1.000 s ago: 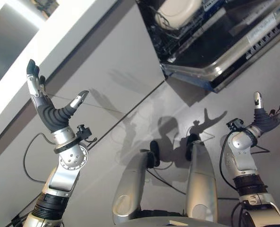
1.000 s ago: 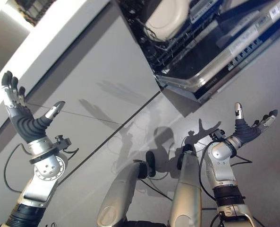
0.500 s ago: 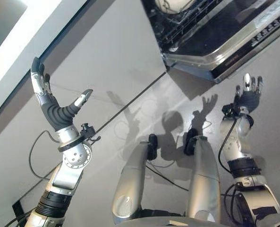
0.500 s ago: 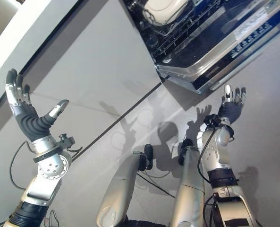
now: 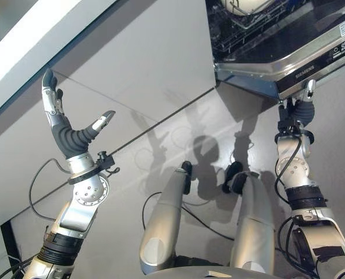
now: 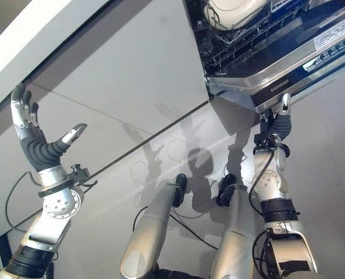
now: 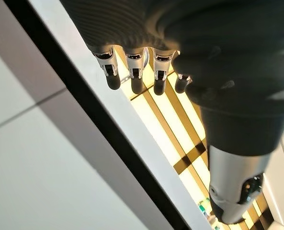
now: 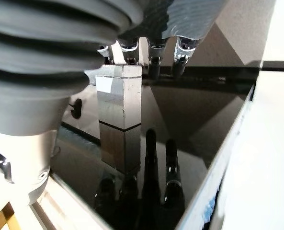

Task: Pick up plates and place into dishwasher.

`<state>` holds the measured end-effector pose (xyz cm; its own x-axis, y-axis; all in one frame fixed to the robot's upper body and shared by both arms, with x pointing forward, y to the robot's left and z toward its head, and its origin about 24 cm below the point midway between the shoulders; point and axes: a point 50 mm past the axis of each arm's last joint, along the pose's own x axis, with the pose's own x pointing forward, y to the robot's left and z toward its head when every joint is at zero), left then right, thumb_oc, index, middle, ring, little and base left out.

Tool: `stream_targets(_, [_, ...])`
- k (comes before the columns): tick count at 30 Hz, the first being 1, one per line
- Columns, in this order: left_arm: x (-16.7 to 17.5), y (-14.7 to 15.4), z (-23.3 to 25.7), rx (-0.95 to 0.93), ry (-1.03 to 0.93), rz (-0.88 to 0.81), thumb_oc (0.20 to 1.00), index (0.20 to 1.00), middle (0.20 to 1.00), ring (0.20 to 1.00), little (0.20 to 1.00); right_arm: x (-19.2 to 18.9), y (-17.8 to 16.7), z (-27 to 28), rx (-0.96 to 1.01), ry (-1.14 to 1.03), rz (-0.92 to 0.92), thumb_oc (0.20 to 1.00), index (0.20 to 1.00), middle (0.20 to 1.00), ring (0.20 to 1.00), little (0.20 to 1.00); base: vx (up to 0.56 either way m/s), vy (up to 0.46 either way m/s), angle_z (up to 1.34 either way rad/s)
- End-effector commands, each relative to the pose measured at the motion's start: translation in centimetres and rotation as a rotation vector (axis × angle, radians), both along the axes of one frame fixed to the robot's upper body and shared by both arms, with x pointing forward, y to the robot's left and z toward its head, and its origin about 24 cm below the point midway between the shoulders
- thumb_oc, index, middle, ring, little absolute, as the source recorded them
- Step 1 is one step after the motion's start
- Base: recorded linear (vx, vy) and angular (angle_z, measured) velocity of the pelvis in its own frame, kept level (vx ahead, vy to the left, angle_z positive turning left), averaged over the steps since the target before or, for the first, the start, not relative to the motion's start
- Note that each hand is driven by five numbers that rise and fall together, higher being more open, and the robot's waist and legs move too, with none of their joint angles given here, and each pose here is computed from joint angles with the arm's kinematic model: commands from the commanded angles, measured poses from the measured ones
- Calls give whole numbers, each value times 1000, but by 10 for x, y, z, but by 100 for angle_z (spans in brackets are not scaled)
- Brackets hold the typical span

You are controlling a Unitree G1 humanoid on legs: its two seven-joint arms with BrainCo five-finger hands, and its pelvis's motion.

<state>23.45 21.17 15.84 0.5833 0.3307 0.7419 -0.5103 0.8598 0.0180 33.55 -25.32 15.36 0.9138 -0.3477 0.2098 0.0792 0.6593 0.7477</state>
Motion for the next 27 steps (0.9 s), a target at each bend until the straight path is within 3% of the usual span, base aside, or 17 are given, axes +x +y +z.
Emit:
stream_targets(1, [-11, 10, 26, 12, -137, -22, 1000, 1000, 1000, 1000, 1000, 21, 50, 67, -126, -202, 242, 1000, 1000, 1000, 1000, 1000, 46, -32, 3])
stream_targets(13, [-18, 24, 24, 8, -116, -35, 1000, 1000, 1000, 1000, 1000, 10, 84, 110, -294, -385, 314, 1000, 1000, 1000, 1000, 1000, 41, 14, 15])
stream_targets(27, [-18, 32, 17, 73, 41, -94, 1000, 1000, 1000, 1000, 1000, -2, 93, 85, -318, -286, 287, 1000, 1000, 1000, 1000, 1000, 141, 31, 24])
